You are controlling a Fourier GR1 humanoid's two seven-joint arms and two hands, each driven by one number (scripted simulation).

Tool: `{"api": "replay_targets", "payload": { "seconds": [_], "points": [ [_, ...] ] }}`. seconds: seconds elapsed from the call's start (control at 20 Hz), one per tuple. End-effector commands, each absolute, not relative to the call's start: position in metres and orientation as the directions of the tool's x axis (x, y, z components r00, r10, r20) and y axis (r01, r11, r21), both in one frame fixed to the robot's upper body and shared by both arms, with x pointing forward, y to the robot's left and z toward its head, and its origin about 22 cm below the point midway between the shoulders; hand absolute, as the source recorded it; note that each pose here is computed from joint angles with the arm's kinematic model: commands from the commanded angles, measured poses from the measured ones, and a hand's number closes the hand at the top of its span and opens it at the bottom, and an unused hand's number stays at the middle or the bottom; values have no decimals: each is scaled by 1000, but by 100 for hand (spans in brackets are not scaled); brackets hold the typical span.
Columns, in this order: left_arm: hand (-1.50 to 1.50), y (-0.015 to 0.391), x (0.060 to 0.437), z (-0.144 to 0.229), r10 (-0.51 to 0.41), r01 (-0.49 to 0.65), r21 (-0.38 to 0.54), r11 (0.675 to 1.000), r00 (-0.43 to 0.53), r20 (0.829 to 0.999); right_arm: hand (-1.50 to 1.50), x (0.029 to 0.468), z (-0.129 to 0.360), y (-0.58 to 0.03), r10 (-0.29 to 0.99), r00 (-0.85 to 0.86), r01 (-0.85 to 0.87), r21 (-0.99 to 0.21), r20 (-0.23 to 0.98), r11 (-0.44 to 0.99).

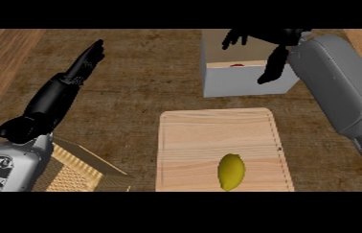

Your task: Pick the tomato from the cutting board and place it in the cardboard box

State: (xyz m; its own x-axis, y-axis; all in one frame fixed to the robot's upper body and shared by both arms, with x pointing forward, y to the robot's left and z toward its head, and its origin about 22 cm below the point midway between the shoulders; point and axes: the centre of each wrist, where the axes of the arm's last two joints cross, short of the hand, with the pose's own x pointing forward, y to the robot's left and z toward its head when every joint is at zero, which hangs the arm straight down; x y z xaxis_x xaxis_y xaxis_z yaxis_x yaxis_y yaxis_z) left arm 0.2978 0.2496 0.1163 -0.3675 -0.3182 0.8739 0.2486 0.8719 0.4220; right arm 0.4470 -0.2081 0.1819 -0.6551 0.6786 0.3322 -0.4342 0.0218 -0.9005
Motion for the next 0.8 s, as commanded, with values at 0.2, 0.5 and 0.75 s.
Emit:
{"api": "replay_targets", "payload": {
  "seconds": [0.2,0.5,0.75],
  "points": [
    [0,256,292,88,-329,235,394,888,-272,904,-150,459,160,-231,234,-536,-592,-558,811,581],
    [0,253,290,81,-329,249,405,880,-294,897,-150,469,153,-250,82,-268,-591,-232,960,773],
    [0,249,291,88,-328,266,407,874,-296,897,-150,471,174,-289,49,-223,-510,-159,974,845]
  ]
}}
